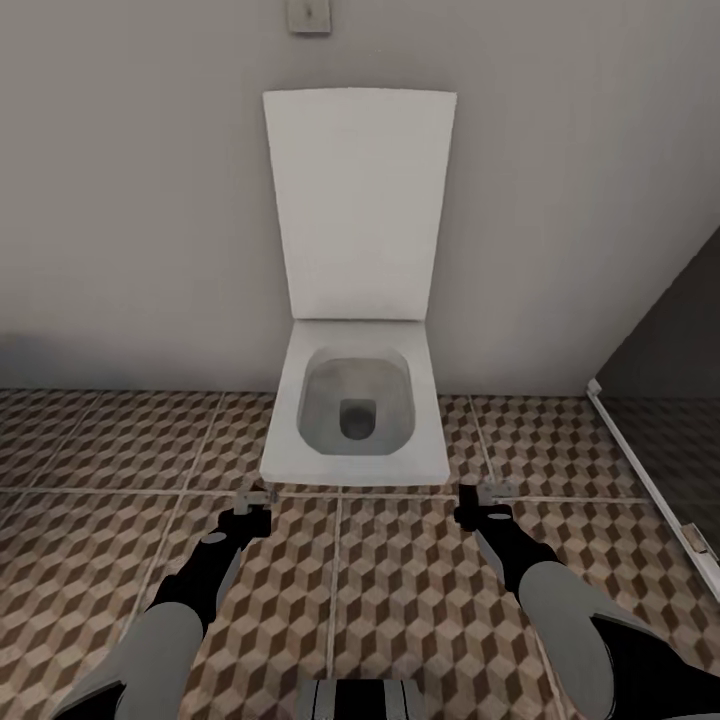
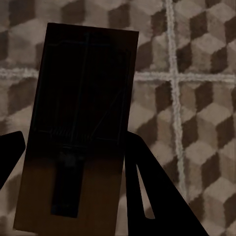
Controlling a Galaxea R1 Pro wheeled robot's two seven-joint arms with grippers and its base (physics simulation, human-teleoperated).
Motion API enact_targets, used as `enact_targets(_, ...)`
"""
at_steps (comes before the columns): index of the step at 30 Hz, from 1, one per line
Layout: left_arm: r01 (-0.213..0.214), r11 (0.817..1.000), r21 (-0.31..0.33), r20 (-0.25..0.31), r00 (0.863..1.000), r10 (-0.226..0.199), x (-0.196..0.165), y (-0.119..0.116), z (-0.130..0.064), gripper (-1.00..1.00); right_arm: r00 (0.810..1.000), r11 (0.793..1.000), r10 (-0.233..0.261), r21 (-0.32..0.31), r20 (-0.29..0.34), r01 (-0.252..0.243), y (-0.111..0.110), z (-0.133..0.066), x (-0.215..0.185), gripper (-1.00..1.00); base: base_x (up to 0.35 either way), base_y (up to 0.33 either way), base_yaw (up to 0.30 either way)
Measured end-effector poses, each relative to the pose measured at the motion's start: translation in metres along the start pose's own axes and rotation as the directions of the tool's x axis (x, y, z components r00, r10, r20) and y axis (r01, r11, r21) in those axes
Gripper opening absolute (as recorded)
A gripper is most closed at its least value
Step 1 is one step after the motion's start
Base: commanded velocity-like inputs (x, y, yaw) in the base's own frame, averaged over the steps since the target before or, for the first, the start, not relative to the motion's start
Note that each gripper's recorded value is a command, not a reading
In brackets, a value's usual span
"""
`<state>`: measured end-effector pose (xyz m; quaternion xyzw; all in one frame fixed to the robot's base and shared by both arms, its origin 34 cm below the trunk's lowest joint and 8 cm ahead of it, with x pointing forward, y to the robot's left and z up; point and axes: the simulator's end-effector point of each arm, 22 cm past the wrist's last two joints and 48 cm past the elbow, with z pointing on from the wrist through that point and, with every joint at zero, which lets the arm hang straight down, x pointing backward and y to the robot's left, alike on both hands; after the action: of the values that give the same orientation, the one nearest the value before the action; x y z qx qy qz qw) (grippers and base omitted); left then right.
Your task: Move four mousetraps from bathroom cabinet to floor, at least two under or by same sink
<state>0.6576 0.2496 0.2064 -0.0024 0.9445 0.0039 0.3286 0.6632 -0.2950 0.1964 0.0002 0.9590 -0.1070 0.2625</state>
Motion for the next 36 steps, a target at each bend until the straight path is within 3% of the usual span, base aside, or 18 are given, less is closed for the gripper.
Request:
enact_targets(8, -0.001, 1.0, -0.001, -0.033, 0.999, 0.001, 0.02, 0.0, 0.009, -1.0, 1.0, 1.0, -0.007, -0.001, -0.031, 0.007, 0.003, 0.011, 0.018, -1.0, 0.0, 0.0, 0.0)
enact_targets(36, 0.0, 1.0, -0.002, -0.029, 1.0, 0.0, 0.018, 0.001, 0.009, -1.0, 0.999, 1.0, -0.01, 0.001, -0.032, 0.01, 0.001, 0.012, 0.019, -1.0, 0.0, 0.0, 0.0)
